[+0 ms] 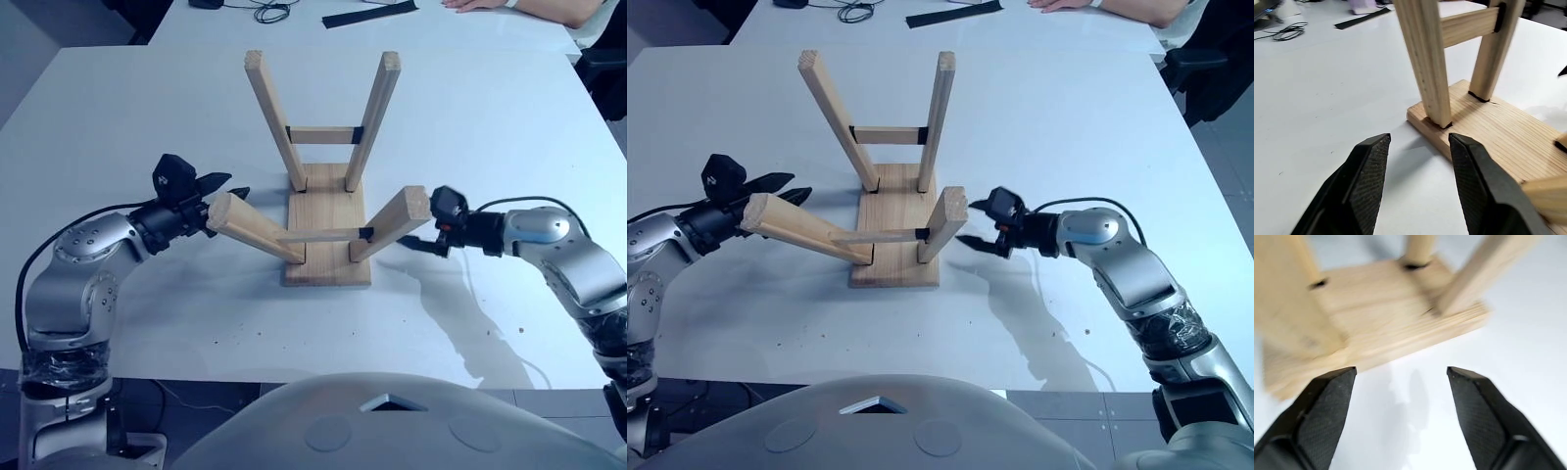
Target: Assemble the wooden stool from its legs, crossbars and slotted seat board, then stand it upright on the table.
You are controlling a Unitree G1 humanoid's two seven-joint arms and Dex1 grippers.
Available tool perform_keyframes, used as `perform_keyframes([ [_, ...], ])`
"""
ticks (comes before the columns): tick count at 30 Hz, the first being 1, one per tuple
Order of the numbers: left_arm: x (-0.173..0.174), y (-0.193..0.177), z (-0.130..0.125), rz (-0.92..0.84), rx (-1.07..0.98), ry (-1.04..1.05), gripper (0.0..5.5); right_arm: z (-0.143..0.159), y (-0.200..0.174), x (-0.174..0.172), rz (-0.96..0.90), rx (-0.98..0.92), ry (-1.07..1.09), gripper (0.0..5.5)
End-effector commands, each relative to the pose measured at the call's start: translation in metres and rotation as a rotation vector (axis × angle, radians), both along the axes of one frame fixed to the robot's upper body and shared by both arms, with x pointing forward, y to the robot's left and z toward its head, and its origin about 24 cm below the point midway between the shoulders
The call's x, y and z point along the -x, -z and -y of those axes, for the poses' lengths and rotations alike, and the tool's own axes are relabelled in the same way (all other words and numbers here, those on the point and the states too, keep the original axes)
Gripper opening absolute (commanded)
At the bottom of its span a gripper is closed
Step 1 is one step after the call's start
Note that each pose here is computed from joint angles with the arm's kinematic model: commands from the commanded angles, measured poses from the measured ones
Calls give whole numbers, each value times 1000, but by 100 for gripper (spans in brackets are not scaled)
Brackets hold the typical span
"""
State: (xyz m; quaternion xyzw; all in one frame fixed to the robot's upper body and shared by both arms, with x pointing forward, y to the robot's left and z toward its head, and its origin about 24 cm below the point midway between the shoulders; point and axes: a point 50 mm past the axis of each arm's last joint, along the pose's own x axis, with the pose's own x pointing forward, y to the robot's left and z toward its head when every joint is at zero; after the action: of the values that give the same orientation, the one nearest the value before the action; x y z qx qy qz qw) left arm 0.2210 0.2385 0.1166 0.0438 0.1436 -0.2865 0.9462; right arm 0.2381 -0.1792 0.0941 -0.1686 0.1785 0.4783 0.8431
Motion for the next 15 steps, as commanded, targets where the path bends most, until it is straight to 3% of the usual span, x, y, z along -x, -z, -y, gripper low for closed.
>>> perform_keyframes([
  [1, 25, 13, -3, -17, 16, -166, 221, 19, -4, 8, 48, -39, 278, 336],
  [6, 65, 30, 13, 2, -1, -310, 221, 0, 16, 47, 115, -101, 640, 283],
  [10, 70, 30, 19, 103, -51, -417, 161, -19, 21, 57, 155, -116, 772, 218],
  [15, 66, 29, 29, 199, -106, -482, 161, -16, 18, 55, 215, -81, 847, 218],
])
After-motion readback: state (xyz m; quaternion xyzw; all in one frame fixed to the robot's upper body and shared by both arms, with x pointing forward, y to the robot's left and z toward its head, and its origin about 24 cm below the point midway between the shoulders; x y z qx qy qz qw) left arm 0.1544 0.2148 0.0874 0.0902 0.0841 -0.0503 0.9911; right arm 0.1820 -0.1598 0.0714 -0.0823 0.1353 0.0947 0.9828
